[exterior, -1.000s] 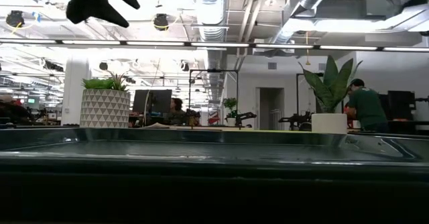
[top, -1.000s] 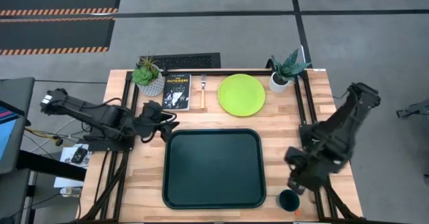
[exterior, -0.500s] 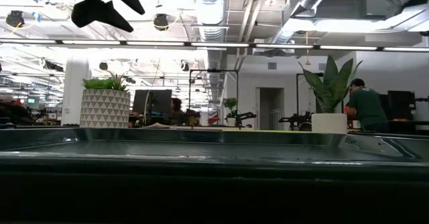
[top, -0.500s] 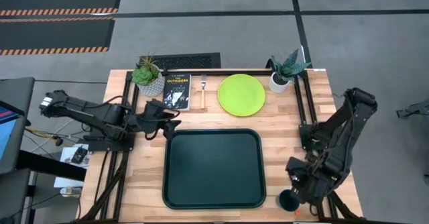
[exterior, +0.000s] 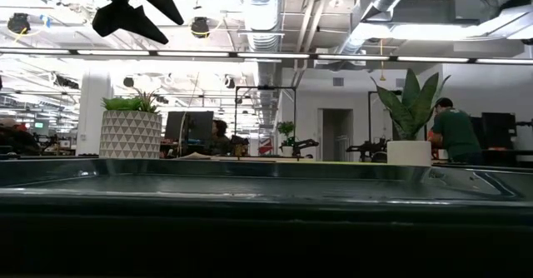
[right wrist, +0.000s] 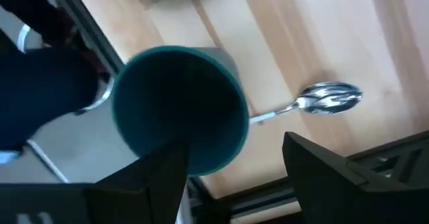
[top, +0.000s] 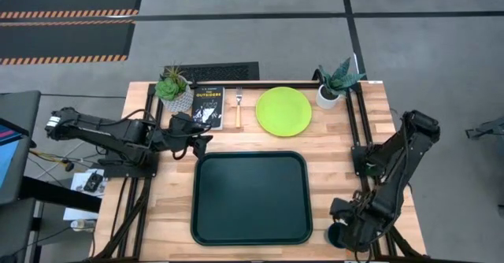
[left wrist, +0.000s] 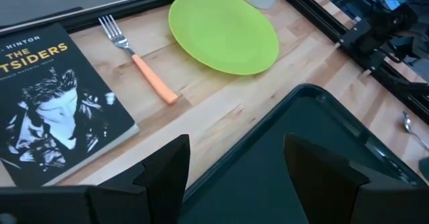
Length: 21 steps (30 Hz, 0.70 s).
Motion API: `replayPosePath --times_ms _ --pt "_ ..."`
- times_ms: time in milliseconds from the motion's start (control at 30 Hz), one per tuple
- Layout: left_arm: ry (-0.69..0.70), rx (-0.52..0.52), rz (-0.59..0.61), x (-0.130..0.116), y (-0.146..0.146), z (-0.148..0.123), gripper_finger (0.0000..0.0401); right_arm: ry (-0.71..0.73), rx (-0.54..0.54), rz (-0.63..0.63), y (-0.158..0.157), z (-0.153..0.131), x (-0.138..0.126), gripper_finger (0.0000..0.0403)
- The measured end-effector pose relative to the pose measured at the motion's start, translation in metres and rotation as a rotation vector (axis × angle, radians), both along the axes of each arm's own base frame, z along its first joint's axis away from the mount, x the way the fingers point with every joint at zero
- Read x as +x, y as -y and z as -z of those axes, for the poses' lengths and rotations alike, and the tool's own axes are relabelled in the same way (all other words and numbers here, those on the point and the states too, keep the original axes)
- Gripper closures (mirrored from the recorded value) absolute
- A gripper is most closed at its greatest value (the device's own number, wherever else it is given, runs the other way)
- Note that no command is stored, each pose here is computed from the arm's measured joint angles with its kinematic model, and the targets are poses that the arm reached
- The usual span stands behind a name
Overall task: Pick and place plate/cup/fork/spoon on tray
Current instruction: Put the green glass onto the black tray
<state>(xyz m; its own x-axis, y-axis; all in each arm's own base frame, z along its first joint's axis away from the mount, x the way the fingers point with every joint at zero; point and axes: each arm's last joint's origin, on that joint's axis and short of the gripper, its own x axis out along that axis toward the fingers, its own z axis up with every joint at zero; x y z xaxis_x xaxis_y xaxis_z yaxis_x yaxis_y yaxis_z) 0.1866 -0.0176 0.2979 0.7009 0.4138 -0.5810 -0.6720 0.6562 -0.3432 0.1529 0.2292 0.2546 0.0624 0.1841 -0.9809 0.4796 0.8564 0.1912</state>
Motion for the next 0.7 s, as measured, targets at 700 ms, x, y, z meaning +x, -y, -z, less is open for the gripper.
replayPosePath --times_ms 700 --pt "-0.007 0.01 0.008 0.0 0.0 0.0 0.0173 -0.036 -0.103 -0.146 0.01 0.02 0.024 0.0166"
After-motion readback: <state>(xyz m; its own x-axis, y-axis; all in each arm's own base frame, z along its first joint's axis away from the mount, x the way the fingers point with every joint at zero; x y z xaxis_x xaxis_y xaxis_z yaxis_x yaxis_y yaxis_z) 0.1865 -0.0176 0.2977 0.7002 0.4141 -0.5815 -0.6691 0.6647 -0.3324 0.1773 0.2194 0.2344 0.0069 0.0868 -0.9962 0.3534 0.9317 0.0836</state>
